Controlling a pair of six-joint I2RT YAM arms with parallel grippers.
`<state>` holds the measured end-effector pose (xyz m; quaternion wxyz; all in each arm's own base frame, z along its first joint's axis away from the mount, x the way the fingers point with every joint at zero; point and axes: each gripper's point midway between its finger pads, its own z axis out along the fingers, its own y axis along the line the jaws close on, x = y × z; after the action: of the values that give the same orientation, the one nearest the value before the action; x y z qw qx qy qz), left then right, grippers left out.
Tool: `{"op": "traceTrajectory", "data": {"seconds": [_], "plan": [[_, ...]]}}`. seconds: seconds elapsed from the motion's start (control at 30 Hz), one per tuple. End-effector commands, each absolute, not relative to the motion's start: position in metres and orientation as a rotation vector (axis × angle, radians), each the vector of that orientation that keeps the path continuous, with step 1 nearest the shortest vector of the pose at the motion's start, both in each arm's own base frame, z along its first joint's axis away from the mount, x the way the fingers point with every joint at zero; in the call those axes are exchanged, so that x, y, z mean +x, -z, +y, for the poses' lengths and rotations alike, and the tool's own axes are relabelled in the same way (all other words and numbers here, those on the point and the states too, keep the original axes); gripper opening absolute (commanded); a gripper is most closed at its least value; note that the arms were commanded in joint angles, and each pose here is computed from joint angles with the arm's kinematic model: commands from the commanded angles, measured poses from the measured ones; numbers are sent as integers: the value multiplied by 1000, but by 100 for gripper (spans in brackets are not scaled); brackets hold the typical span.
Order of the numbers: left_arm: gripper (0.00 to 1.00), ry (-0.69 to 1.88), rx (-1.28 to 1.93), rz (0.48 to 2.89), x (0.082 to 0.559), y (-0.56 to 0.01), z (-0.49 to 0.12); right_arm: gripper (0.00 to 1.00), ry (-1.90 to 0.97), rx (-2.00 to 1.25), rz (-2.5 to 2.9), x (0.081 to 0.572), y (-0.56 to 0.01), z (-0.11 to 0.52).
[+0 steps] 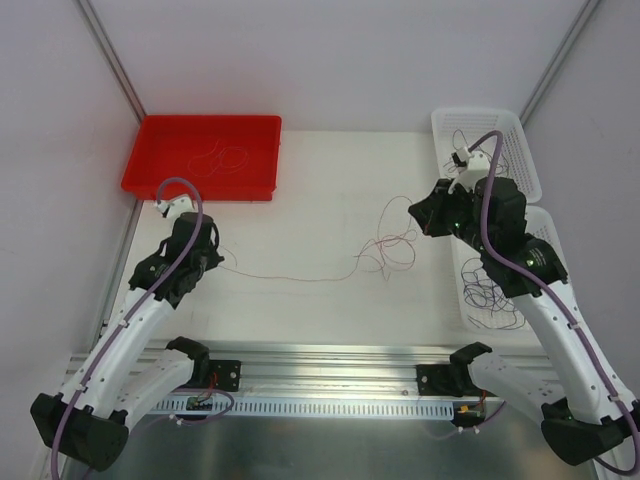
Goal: Untangle the cables
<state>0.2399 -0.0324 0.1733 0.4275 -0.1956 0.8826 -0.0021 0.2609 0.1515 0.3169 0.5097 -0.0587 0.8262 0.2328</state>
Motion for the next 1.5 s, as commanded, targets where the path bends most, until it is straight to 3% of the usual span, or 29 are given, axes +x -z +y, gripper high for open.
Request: {"op": "traceTrajectory", "data": {"seconds": [0.0,0.2,0.4,0.67,0.9,0.97,1.07,1.1,1.2,1.3,1.47], "plan": [[0,-79,-489,2238,236,-159,-20,1,-649,-237,1904,244,-355,161],[0,-173,-638,2281,230,-128,-1,1,-633,-313,1710,227,-452,151],[0,-196,-775,2300,230,-114,13,1,-513,-243,1555,221,-506,121],[0,-347,-806,2229,227,-132,49,1,-532,-153,1364,194,-524,99],[3,-255,-744,2293,232,-130,34,1,-528,-177,1530,201,-467,106],[8,-178,-703,2331,235,-129,22,1,-571,-227,1612,202,-442,120],[27,-31,-634,2368,237,-132,1,1,-648,-265,1750,207,-400,140],[46,31,-614,2377,237,-132,-8,1,-660,-275,1786,209,-387,145],[74,250,-529,2371,239,-141,-38,1,-711,-248,1878,213,-349,155],[81,455,-430,2352,239,-156,-68,1,-693,-223,1960,216,-315,154],[82,710,-139,2303,239,-179,-128,1,-746,-226,2068,209,-277,162]]}}
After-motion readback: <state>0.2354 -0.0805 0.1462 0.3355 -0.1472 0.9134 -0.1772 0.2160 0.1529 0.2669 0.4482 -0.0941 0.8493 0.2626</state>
